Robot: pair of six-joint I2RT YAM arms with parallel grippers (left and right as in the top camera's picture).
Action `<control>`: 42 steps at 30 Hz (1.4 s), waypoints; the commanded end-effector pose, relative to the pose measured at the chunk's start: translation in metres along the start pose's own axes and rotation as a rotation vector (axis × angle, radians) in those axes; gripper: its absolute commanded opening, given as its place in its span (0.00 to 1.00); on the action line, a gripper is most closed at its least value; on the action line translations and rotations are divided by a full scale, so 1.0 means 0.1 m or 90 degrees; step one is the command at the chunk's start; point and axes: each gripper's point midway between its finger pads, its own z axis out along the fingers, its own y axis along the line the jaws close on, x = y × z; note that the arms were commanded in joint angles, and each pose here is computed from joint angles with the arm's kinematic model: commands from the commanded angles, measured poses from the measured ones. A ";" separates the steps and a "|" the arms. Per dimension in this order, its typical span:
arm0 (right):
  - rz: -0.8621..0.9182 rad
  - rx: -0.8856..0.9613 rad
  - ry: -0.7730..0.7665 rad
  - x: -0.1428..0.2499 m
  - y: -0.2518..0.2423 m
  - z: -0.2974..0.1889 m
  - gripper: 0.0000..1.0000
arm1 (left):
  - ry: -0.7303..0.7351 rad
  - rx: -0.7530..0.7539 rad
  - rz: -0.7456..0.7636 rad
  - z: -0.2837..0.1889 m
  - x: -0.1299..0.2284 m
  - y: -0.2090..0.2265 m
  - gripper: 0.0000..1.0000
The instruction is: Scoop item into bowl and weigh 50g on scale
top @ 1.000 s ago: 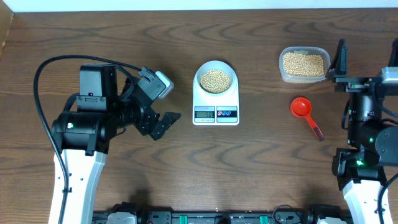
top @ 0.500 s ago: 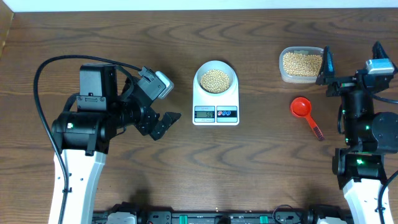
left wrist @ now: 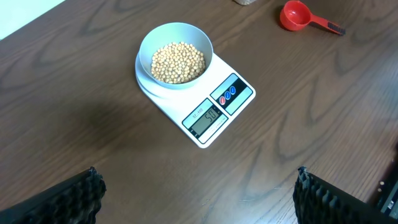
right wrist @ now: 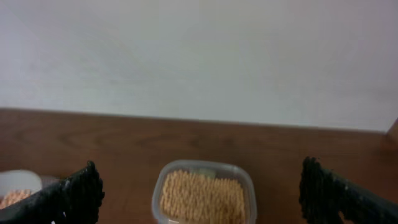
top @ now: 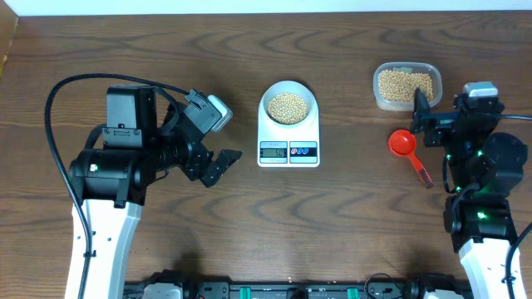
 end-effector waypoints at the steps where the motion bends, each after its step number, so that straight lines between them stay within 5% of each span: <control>1: -0.025 -0.060 0.015 0.04 0.17 -0.01 0.99 | -0.022 -0.002 0.005 -0.08 -0.11 -0.01 0.99; 14: -0.074 -0.109 0.097 0.47 0.37 -0.37 0.99 | -0.022 -0.002 0.005 -0.08 -0.11 -0.01 0.99; 22: -0.093 -0.092 -0.060 0.56 0.40 -0.64 0.99 | -0.022 -0.002 0.005 -0.08 -0.11 -0.01 0.99; 42: -0.083 -0.096 -0.080 1.14 0.46 -0.88 0.99 | -0.022 -0.002 0.005 -0.08 -0.11 -0.01 0.99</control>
